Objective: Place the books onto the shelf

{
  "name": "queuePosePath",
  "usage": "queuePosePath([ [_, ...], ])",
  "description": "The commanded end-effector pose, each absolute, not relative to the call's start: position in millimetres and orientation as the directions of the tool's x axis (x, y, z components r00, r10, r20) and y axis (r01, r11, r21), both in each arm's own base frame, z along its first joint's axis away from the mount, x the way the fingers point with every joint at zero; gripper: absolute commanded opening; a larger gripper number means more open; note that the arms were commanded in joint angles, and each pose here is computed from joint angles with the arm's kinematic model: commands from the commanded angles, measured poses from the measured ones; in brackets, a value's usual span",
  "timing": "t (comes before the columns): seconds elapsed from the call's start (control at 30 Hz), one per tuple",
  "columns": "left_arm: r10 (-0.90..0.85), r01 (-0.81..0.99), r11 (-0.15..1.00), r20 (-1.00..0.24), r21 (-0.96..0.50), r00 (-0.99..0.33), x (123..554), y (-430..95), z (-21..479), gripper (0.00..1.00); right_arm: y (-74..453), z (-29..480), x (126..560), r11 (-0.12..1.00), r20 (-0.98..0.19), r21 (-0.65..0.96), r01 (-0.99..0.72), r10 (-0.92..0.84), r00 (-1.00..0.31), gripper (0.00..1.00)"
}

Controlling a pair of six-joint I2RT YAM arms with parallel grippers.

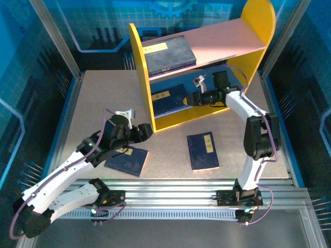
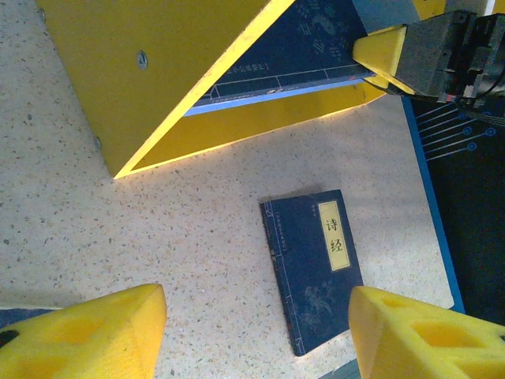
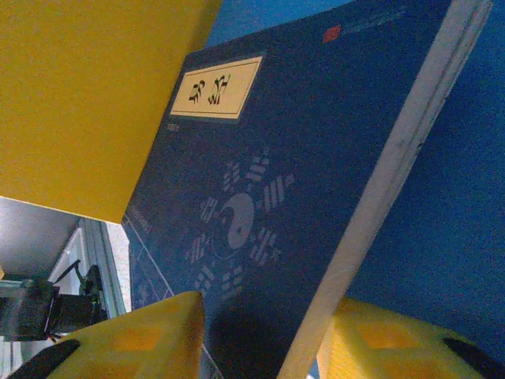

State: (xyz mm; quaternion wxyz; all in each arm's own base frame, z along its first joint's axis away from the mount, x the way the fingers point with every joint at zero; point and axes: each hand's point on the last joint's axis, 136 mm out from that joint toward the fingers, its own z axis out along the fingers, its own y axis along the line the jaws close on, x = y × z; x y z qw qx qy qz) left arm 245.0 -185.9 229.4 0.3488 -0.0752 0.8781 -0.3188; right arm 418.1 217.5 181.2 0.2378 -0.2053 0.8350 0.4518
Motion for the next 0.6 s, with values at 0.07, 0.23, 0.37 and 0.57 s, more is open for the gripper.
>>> queuePosePath([
  [0.07,-0.346,0.091,0.801,-0.582,-0.591,-0.736,244,-180,229,0.63,219,177,420,0.54,-0.585,0.625,-0.564,-0.154,-0.796,0.49],
  [0.23,-0.345,0.089,0.804,-0.583,-0.588,-0.736,243,-179,228,0.63,214,172,422,0.572,-0.578,0.609,-0.55,-0.155,-0.801,0.53],
  [0.37,-0.346,0.09,0.804,-0.584,-0.588,-0.734,244,-179,229,0.63,208,171,424,0.59,-0.575,0.605,-0.535,-0.141,-0.806,0.55],
  [0.57,-0.344,0.089,0.806,-0.587,-0.585,-0.733,243,-178,229,0.63,200,170,425,0.611,-0.572,0.596,-0.521,-0.133,-0.809,0.58],
])
